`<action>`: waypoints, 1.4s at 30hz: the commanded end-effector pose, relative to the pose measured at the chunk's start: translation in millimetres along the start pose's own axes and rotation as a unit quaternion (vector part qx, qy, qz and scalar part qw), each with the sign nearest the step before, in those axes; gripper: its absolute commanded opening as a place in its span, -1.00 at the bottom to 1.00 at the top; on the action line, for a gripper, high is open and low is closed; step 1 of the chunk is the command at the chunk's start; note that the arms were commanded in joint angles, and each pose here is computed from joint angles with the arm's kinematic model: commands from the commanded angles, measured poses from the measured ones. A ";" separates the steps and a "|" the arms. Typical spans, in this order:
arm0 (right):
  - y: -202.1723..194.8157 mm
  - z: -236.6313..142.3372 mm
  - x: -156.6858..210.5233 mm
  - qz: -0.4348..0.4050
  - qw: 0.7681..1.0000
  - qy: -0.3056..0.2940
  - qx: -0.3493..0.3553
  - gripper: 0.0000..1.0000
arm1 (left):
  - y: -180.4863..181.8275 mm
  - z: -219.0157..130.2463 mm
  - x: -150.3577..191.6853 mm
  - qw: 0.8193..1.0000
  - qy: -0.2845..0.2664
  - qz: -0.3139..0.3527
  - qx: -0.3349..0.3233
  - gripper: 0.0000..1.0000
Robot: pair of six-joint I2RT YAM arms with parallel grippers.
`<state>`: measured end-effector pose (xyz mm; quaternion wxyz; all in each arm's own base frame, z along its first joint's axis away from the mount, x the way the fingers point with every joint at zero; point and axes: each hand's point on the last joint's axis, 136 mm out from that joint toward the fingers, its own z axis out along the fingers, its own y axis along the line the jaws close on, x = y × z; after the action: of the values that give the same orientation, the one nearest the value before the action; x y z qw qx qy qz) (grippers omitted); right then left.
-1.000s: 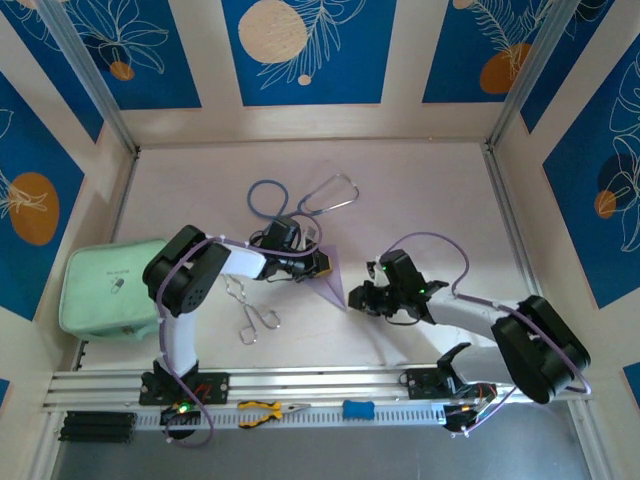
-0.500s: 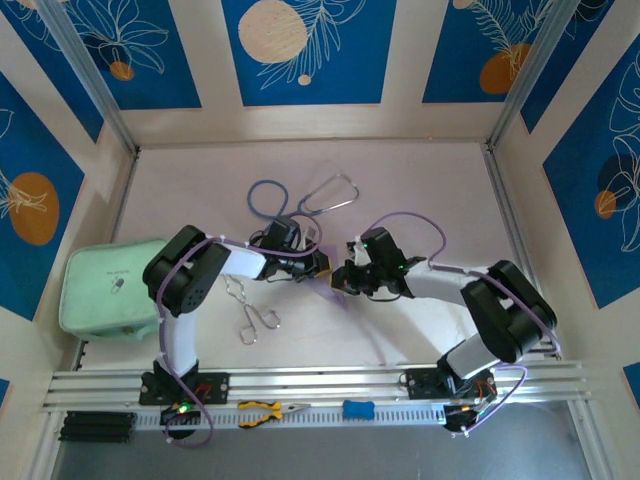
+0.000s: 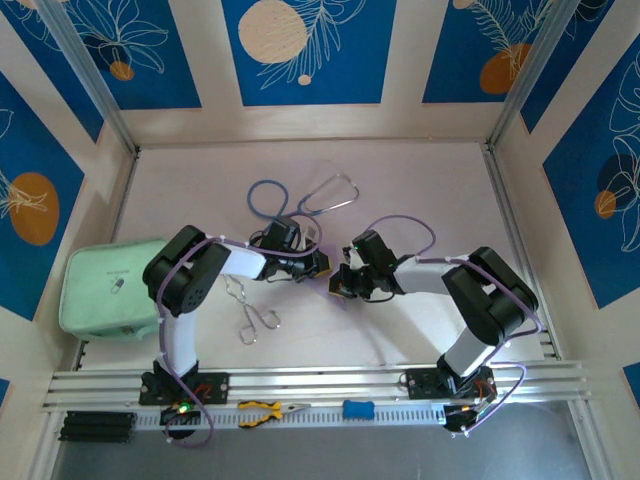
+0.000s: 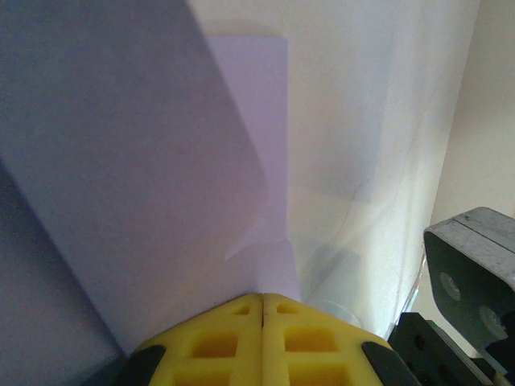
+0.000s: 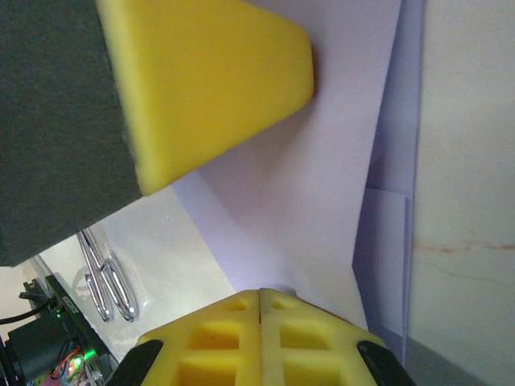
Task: Fold a paper plane with a square sheet of paper (pick it up from the middle)
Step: Fourth fold the wing at the center of the table.
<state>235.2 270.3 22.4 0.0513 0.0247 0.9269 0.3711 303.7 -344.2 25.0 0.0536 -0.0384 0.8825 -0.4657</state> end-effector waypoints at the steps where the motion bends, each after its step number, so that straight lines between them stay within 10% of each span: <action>1: -17.0 2.0 14.7 0.014 1.000 0.015 0.020 -0.88 | 29.4 3.2 9.7 0.999 0.011 -0.024 -0.036 -0.98; 42: -37.3 -46.4 67.1 0.011 1.000 -0.014 0.017 -0.87 | 41.4 -0.9 8.9 0.998 0.005 -0.038 -0.047 -1.00</action>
<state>166.0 221.1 14.9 0.0644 0.0431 0.9268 0.3675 301.0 -342.7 24.4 0.0474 -0.0380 0.8803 -0.4705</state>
